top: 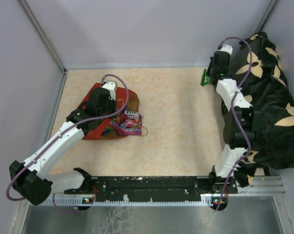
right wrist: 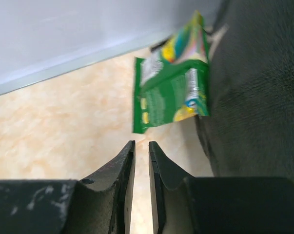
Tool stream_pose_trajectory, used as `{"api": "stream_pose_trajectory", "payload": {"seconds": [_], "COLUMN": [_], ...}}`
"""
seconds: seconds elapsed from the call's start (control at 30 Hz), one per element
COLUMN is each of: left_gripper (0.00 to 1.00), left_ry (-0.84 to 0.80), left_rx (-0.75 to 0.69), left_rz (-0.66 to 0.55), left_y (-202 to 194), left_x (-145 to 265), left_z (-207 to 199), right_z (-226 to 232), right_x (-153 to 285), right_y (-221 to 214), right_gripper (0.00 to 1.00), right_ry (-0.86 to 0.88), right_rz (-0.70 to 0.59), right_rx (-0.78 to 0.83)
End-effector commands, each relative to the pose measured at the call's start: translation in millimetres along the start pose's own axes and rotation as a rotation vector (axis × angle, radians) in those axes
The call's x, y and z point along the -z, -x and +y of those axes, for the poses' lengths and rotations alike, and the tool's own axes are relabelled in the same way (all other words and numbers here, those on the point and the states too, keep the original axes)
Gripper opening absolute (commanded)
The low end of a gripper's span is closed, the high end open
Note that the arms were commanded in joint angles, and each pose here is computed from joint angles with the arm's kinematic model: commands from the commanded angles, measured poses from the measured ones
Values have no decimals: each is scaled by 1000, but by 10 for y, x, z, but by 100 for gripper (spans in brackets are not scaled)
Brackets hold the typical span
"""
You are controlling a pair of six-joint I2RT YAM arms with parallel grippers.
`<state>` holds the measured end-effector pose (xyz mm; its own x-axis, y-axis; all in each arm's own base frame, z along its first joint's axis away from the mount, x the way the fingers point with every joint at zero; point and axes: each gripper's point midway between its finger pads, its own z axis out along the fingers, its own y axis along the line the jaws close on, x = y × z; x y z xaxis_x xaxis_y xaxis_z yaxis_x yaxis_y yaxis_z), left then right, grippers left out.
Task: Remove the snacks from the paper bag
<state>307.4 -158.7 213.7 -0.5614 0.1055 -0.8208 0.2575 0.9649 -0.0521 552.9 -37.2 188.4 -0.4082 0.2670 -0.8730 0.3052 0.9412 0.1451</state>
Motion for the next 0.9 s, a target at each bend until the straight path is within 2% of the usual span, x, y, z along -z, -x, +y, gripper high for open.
{"api": "stream_pose_trajectory", "payload": {"seconds": [0.0, 0.07, 0.17, 0.27, 0.3, 0.37, 0.43, 0.53, 0.6, 0.7, 0.77, 0.8, 0.87], "left_gripper": [0, 0, 0, 0, 0, 0, 0, 0, 1, 3, 4, 4, 4], "left_ry": [-8, -6, -8, -11, -10, -8, 1, 21, 30, 29, 24, 23, 23], "left_rx": [-17, -22, -28, -29, -24, -22, -21, -21, -24, -25, -22, -21, -20], "left_rz": [26, 32, 47, 61, 64, 68, 72, 83, 92, 104, 108, 110, 108], "left_y": [-86, -108, -157, -228, -249, -290, -327, -397, -444, -483, -478, -476, -471], "left_x": [-11, -10, 3, 22, 30, 48, 67, 77, 69, 40, 31, 28, 25], "left_z": [-9, -1, 3, 12, 17, 31, 56, 104, 127, 124, 112, 108, 108], "right_z": [391, 476, 811, 1190, 1286, 1387, 1430, 1504, 1636, 1968, 2047, 2033, 1828], "right_x": [760, 913, 1205, 1232, 1238, 1242, 1252, 1343, 1445, 1804, 1992, 2032, 1840], "right_y": [502, 414, 267, -219, -386, -632, -773, -817, -841, -634, -500, -412, -215], "right_gripper": [16, 14, 10, 13, 18, 34, 46, 74, 88, 95, 96, 97, 97], "right_ry": [-78, -147, -148, -172, -196, -255, -262, -134, 53, 512, 758, 824, 715], "right_rz": [-232, -274, -335, -293, -279, -263, -259, -242, -216, -217, -198, -191, -195], "right_rx": [317, 407, 495, 686, 767, 900, 949, 879, 794, 524, 311, 236, 159]}}
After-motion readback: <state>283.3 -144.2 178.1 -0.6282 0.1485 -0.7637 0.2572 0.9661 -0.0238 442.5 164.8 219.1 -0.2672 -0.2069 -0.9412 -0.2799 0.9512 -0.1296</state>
